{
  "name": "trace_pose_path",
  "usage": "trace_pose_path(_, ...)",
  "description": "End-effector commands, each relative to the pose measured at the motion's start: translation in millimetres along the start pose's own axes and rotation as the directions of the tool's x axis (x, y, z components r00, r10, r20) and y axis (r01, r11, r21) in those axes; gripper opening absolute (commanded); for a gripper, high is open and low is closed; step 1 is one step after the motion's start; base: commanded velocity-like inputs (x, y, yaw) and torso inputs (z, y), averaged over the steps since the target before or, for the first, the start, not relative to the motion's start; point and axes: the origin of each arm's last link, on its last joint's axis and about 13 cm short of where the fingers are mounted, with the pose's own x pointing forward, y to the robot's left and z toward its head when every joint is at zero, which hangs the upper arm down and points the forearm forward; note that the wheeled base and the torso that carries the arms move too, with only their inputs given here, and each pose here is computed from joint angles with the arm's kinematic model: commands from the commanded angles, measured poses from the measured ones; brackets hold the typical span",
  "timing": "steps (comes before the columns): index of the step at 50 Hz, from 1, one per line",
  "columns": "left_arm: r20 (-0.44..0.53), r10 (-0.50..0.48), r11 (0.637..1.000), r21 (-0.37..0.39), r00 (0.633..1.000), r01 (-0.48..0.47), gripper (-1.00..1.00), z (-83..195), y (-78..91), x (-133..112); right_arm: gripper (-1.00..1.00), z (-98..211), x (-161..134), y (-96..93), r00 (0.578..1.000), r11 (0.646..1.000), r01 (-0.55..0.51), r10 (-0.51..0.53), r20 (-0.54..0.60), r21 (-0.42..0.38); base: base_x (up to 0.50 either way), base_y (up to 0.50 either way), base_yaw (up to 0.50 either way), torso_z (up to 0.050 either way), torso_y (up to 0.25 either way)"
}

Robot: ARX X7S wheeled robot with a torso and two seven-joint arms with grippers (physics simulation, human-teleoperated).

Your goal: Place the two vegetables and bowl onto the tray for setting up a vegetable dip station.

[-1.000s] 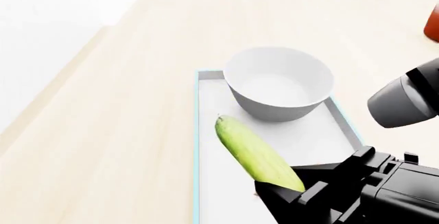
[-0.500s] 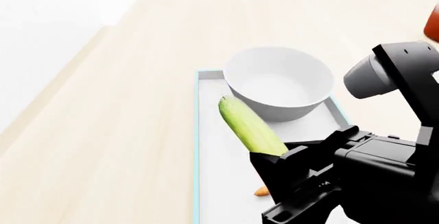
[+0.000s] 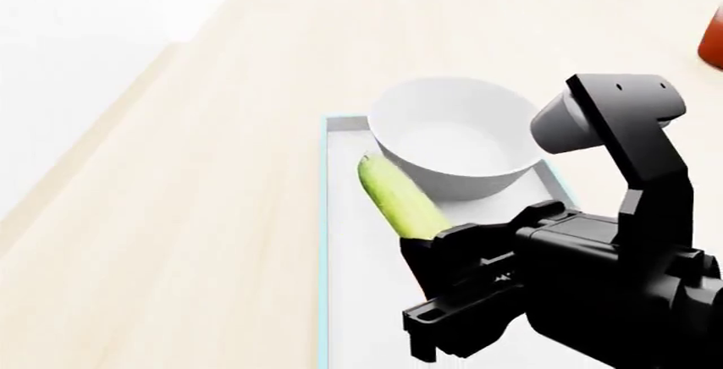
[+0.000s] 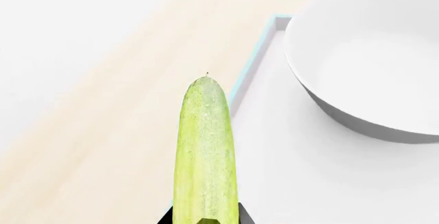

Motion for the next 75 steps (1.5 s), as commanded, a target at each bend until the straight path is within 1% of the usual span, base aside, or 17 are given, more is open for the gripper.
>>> trace_pose_path(1, -0.001, -0.001, 1.000, 0.001, 1.000, 0.001, 1.00, -0.2, -0.3, 0.0, -1.00, 3.9, 5.7, 10.5, 0.998, 0.998, -0.052, 0.051, 0.025, 0.041, 0.00, 0.00, 0.00, 0.000, 0.000)
trace_pose_path(8, -0.001, -0.001, 1.000, 0.000, 1.000, 0.001, 1.00, -0.2, -0.2, 0.2, -1.00, 3.9, 10.9, 29.4, 0.996, 0.995, -0.082, 0.080, 0.045, 0.061, 0.00, 0.00, 0.00, 0.000, 0.000)
trace_pose_path(12, -0.001, 0.001, 1.000, -0.001, 1.000, -0.001, 1.00, -1.0, 0.5, 0.3, -1.00, 2.3, 14.0, 32.8, 0.996, 0.994, -0.070, 0.066, 0.052, 0.081, 0.00, 0.00, 0.00, 0.000, 0.000)
trace_pose_path(14, -0.001, 0.001, 1.000, -0.001, 1.000, -0.001, 1.00, -0.9, 0.2, 0.5, -1.00, 1.7, 14.3, 34.4, 0.998, 0.992, -0.033, 0.025, 0.066, 0.122, 0.00, 0.00, 0.00, 0.000, 0.000)
trace_pose_path(22, -0.003, -0.001, 1.000, -0.003, 1.000, 0.001, 1.00, -0.8, -0.1, 0.2, -1.00, 1.6, 12.8, 48.0, 0.995, 0.990, 0.017, -0.030, 0.095, 0.139, 0.00, 0.00, 0.00, 0.000, 0.000)
trace_pose_path(23, -0.002, -0.001, 1.000, -0.003, 1.000, 0.001, 1.00, -0.9, 0.1, 0.2, -1.00, 1.6, 11.9, 49.7, 0.995, 0.988, 0.025, -0.039, 0.093, 0.150, 0.00, 0.00, 0.00, 0.000, 0.000)
trace_pose_path(24, -0.002, -0.001, 1.000, -0.003, 1.000, 0.001, 1.00, -0.6, 0.0, 0.2, -1.00, 1.2, 11.3, 50.0, 0.992, 0.978, 0.057, -0.077, 0.097, 0.199, 0.00, 0.00, 0.00, 0.000, 0.000)
trace_pose_path(26, -0.002, -0.001, 1.000, -0.004, 1.000, 0.001, 1.00, -0.6, -0.1, 0.2, -1.00, -0.2, 11.7, 51.1, 0.994, 0.982, 0.047, -0.064, 0.092, 0.181, 0.00, 0.00, 0.00, 0.000, 0.000)
trace_pose_path(31, -0.001, -0.003, 1.000, -0.003, 1.000, 0.003, 1.00, -0.1, -0.7, 0.0, -1.00, -0.7, 11.4, 55.0, 0.995, 0.980, 0.037, -0.055, 0.089, 0.194, 0.00, 0.00, 0.00, 0.000, 0.000)
trace_pose_path(33, -0.002, -0.003, 1.000, -0.003, 1.000, 0.003, 1.00, -0.6, -0.6, 0.1, -1.00, -2.0, 11.4, 57.2, 0.993, 0.976, 0.049, -0.071, 0.094, 0.211, 0.00, 0.00, 0.00, 0.000, 0.000)
trace_pose_path(34, -0.002, -0.003, 1.000, -0.003, 1.000, 0.003, 1.00, -0.8, -0.5, 0.2, -1.00, -3.0, 11.5, 57.6, 0.993, 0.978, 0.055, -0.074, 0.087, 0.204, 0.00, 0.00, 0.00, 0.000, 0.000)
trace_pose_path(43, 0.000, -0.005, 1.000, -0.003, 1.000, 0.005, 1.00, -0.8, -0.9, -0.3, -1.00, -11.1, 18.5, 56.9, 0.995, 0.967, 0.070, -0.084, 0.046, 0.245, 0.00, 0.00, 0.00, 0.000, 0.000)
trace_pose_path(51, 0.000, -0.006, 1.000, -0.002, 1.000, 0.006, 1.00, -0.6, -1.1, -0.3, -1.00, -15.7, 25.0, 49.1, 0.993, 0.961, 0.105, -0.115, 0.026, 0.254, 0.00, 0.00, 0.00, 0.000, 0.001)
trace_pose_path(63, -0.001, -0.005, 1.000, -0.004, 1.000, 0.005, 1.00, -0.7, -0.6, -0.5, -1.00, -16.4, 27.5, 38.5, 0.987, 0.944, 0.141, -0.156, 0.026, 0.300, 0.00, 0.00, 0.00, 0.000, 0.000)
trace_pose_path(67, -0.001, -0.006, 1.000, -0.003, 1.000, 0.006, 1.00, -0.6, -0.8, -0.9, -1.00, -16.1, 29.2, 38.0, 0.987, 0.944, 0.145, -0.159, 0.023, 0.296, 0.00, 0.00, 0.00, 0.000, 0.000)
trace_pose_path(72, -0.001, -0.006, 1.000, -0.005, 1.000, 0.006, 1.00, -0.3, -1.0, -0.9, -1.00, -18.0, 32.4, 32.1, 0.986, 0.939, 0.154, -0.168, 0.017, 0.308, 0.00, 0.00, 0.00, 0.000, 0.000)
trace_pose_path(75, -0.002, -0.009, 1.000, -0.003, 1.000, 0.009, 1.00, -1.3, -1.4, -0.6, -1.00, -19.5, 34.7, 33.1, 0.989, 0.946, 0.143, -0.150, 0.001, 0.292, 0.00, 0.00, 0.00, 0.000, 0.000)
